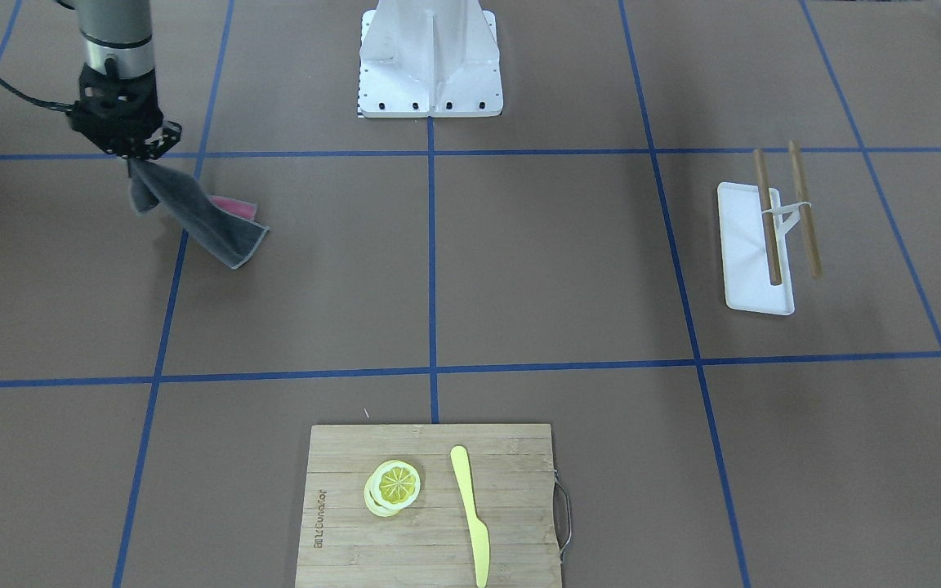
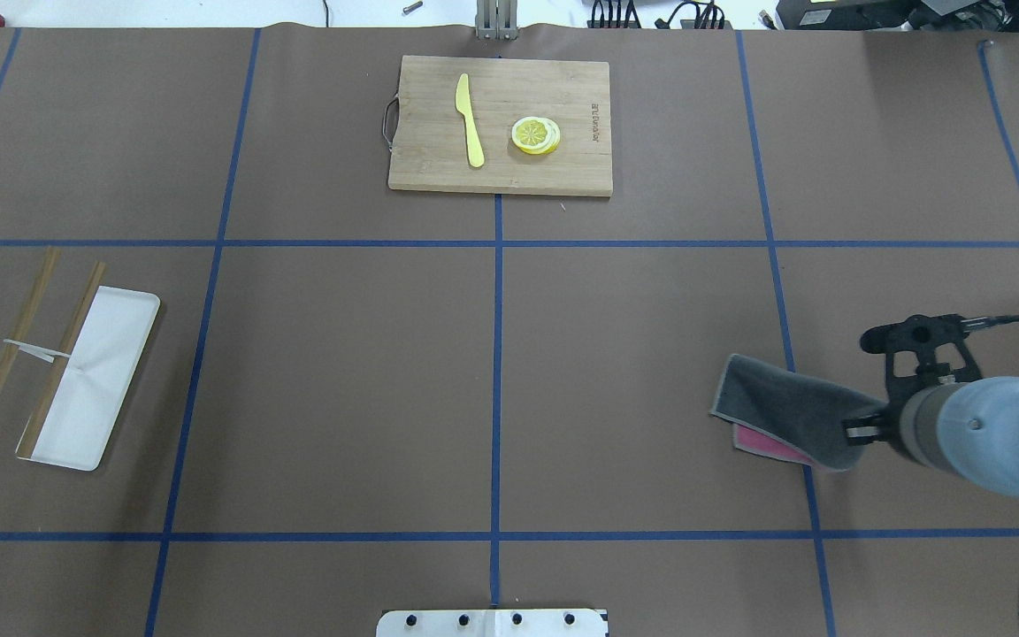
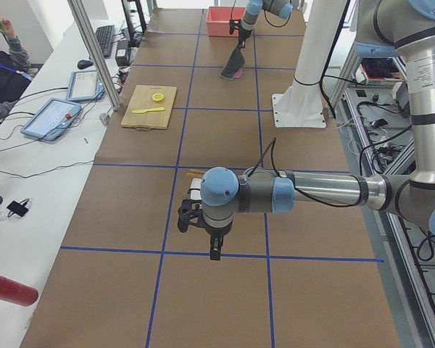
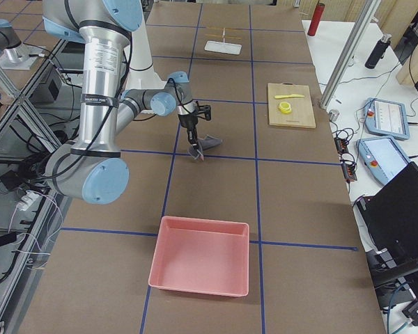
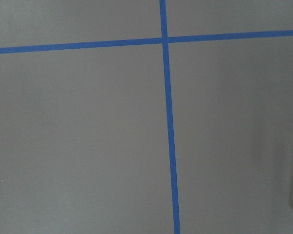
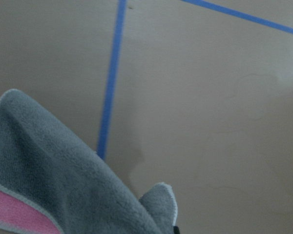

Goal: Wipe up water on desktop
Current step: 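Drag the towel farther from the robot toward the cutting board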

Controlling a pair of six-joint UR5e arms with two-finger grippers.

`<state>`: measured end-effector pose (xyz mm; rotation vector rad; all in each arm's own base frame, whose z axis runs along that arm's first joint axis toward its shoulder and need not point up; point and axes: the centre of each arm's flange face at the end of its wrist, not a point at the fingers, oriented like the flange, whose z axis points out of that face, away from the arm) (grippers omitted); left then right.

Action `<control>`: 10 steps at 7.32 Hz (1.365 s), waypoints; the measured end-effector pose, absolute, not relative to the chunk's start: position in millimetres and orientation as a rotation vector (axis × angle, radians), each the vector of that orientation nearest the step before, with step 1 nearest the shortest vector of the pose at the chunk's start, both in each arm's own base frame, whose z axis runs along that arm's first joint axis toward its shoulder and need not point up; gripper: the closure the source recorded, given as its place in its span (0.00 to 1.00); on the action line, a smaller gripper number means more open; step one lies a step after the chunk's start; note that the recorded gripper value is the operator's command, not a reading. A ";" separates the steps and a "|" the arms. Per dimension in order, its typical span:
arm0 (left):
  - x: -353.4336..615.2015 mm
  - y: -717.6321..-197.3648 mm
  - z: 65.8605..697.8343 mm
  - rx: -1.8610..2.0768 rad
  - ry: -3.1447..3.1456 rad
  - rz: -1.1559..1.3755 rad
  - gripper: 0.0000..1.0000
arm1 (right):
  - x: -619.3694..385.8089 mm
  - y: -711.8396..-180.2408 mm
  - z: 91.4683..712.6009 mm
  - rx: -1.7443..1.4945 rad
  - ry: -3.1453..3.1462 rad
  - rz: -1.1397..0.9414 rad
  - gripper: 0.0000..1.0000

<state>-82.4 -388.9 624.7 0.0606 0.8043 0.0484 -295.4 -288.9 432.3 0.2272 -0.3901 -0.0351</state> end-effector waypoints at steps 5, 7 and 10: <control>-82.6 -388.1 627.0 0.055 0.802 0.046 0.01 | -264.1 -345.7 481.7 0.234 -0.259 -0.094 1.00; -83.1 -387.8 627.3 0.054 0.802 0.045 0.01 | -339.4 -374.3 427.2 0.252 -0.398 -0.038 1.00; -83.2 -387.2 628.2 0.053 0.801 0.045 0.01 | -466.7 -366.4 292.6 0.253 -0.664 0.084 1.00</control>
